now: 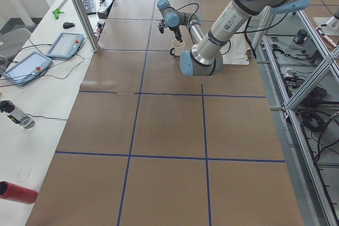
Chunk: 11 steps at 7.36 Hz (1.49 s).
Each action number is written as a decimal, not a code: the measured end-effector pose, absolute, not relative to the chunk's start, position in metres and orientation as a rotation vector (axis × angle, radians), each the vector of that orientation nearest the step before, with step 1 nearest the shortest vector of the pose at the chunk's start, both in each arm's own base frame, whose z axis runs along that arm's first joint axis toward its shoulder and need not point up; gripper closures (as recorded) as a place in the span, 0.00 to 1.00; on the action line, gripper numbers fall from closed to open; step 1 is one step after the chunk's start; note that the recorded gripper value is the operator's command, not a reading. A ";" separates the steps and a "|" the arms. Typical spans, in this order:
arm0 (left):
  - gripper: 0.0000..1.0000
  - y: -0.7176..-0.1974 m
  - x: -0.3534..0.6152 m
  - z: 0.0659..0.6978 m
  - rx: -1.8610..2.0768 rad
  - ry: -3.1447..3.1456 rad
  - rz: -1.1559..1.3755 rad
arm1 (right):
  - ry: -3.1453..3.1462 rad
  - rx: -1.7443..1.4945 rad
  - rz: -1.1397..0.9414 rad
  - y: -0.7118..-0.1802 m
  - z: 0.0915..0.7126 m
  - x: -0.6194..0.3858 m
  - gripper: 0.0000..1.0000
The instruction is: Flip mug
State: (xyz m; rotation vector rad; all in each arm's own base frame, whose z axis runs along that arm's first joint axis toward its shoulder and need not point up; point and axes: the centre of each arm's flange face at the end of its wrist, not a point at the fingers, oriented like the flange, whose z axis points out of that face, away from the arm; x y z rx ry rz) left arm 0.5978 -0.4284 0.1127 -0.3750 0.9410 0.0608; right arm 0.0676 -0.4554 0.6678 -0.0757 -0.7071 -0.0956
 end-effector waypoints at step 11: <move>0.00 -0.549 0.106 0.488 0.121 0.759 0.303 | -0.707 -0.076 -0.096 -0.455 0.668 0.068 0.00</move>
